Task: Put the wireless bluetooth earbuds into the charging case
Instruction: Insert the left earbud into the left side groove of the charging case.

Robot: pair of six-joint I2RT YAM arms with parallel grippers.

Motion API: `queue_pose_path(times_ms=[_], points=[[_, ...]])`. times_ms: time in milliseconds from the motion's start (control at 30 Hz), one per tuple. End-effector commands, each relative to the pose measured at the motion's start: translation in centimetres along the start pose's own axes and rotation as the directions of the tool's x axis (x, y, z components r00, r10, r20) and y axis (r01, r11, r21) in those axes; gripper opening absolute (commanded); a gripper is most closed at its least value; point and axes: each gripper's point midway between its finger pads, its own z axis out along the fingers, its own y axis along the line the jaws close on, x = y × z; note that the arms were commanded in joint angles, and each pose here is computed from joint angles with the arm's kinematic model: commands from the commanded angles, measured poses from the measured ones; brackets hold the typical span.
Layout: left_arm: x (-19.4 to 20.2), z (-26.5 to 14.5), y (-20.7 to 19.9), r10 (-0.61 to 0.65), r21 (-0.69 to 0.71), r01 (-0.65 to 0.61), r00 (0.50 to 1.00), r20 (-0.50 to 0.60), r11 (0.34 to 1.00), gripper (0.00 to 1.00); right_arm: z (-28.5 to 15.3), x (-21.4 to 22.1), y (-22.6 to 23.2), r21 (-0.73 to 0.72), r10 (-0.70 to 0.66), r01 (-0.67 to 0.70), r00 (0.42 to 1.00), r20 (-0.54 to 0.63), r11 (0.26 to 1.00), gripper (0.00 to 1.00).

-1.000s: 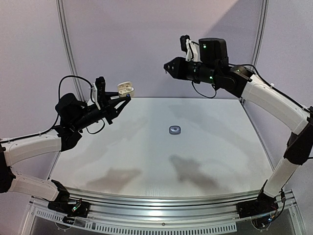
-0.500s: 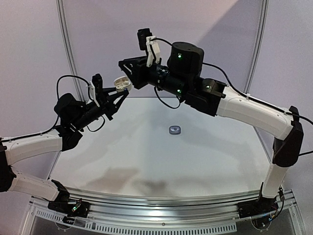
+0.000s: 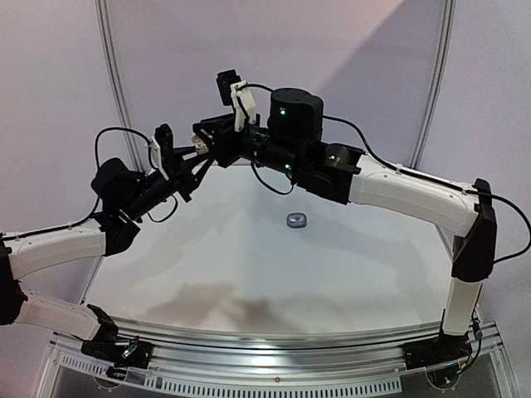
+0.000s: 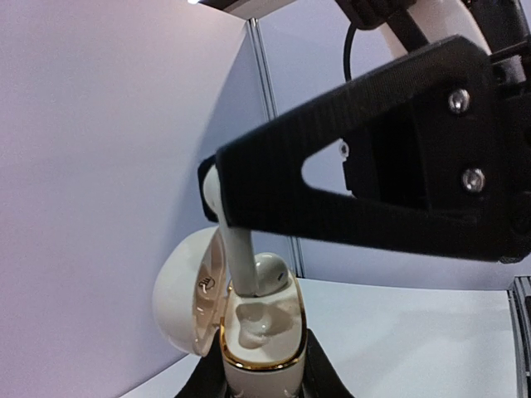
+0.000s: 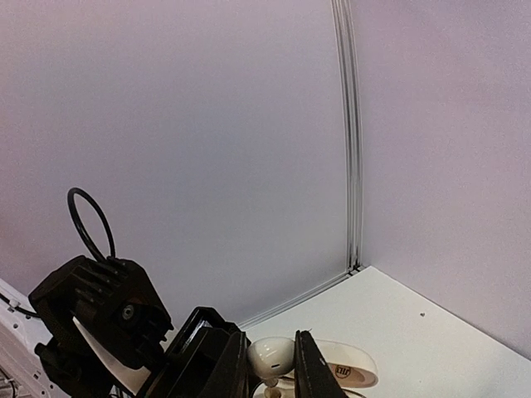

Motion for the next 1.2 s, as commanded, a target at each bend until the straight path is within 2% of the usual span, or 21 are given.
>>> queue_pose_path(times_ms=[0,333,1167], points=[[-0.9,0.5,0.5,0.009,-0.022,-0.009,1.000,0.026,1.000,0.00,0.7,0.6,0.4,-0.012,0.008,-0.008,1.000,-0.002,1.000,0.00],[-0.9,0.5,1.0,0.004,-0.047,-0.003,1.000,0.026,0.999,0.00,0.9,2.5,-0.3,0.014,0.003,-0.002,0.999,-0.049,1.000,0.00],[-1.4,0.4,1.1,0.006,-0.055,-0.004,0.999,0.046,0.998,0.00,1.5,4.5,-1.0,0.044,-0.011,0.014,0.998,-0.067,0.999,0.00]])
